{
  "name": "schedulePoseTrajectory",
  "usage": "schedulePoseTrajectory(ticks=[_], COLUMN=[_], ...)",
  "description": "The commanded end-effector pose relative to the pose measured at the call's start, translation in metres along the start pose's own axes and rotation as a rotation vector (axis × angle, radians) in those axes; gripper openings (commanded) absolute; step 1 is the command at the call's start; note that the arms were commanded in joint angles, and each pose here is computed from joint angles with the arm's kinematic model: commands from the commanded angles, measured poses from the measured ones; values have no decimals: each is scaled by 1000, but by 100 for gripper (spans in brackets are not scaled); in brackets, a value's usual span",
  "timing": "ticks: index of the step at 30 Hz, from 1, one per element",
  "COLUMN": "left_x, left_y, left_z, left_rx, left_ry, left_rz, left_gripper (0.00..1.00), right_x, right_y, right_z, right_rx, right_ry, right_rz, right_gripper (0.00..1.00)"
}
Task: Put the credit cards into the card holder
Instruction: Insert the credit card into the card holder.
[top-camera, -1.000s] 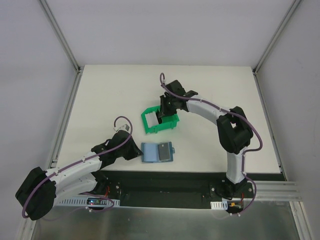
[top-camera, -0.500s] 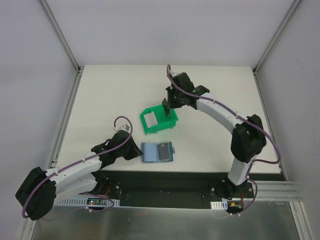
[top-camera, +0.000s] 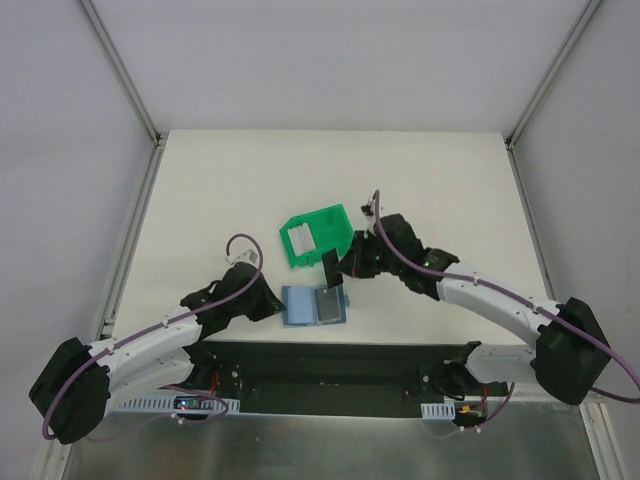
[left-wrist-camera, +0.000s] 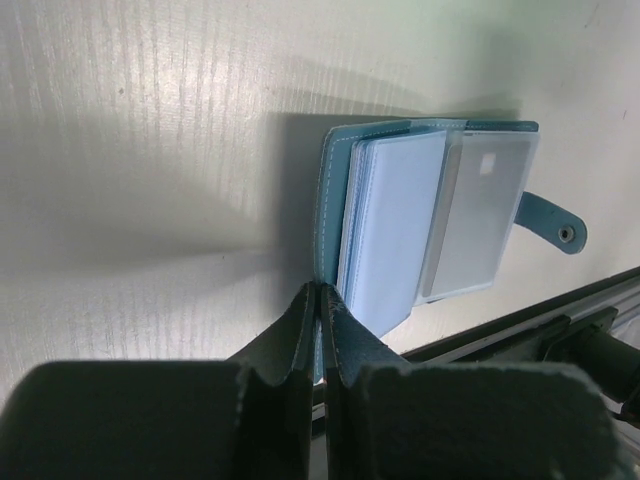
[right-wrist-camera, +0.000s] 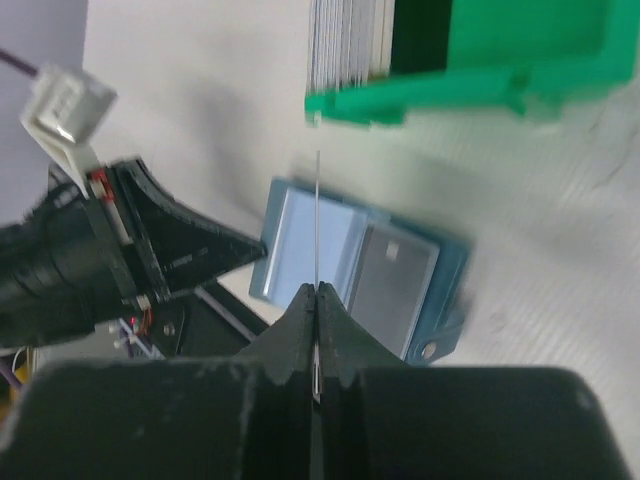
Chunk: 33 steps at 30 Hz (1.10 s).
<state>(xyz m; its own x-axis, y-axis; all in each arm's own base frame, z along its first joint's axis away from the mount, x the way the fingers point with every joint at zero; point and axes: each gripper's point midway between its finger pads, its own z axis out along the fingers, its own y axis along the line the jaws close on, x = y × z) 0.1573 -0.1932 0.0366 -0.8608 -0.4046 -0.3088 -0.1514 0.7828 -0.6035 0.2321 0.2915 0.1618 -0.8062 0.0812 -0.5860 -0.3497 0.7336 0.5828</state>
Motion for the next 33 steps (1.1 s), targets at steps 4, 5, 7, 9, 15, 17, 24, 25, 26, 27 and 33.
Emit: schedulePoseTrajectory(ticks=[4, 5, 7, 9, 15, 17, 24, 25, 26, 27, 33], left_x=[1, 2, 4, 6, 5, 5, 6, 6, 6, 7, 6], left_y=[11, 12, 15, 17, 16, 16, 17, 18, 19, 19, 19], left_z=[3, 4, 6, 7, 9, 9, 9, 9, 10, 10, 10], left_rx=[-27, -29, -39, -45, -43, -42, -44, -44, -46, -47, -45], left_ry=[-21, -18, -11, -5, -6, -10, -7, -7, -8, -7, -9], left_rz=[-44, -47, -52, -53, -59, -61, -64, -66, -66, -67, -66], left_gripper=[0, 0, 0, 0, 0, 0, 0, 0, 0, 0, 0], right_x=[54, 60, 74, 85, 99, 103, 115, 116, 118, 118, 127], right_y=[35, 34, 27, 18, 6, 3, -9, -9, -11, -12, -12], right_z=[20, 23, 31, 37, 49, 52, 56, 56, 56, 55, 59], right_rx=[-171, -183, -176, -155, -135, -127, -100, -99, -95, -93, -108], right_ry=[-1, 9, 36, 60, 89, 105, 124, 126, 128, 128, 156], right_rz=[175, 201, 221, 227, 235, 236, 245, 248, 247, 248, 262], right_gripper=[1, 0, 0, 0, 1, 0, 0, 0, 0, 0, 0])
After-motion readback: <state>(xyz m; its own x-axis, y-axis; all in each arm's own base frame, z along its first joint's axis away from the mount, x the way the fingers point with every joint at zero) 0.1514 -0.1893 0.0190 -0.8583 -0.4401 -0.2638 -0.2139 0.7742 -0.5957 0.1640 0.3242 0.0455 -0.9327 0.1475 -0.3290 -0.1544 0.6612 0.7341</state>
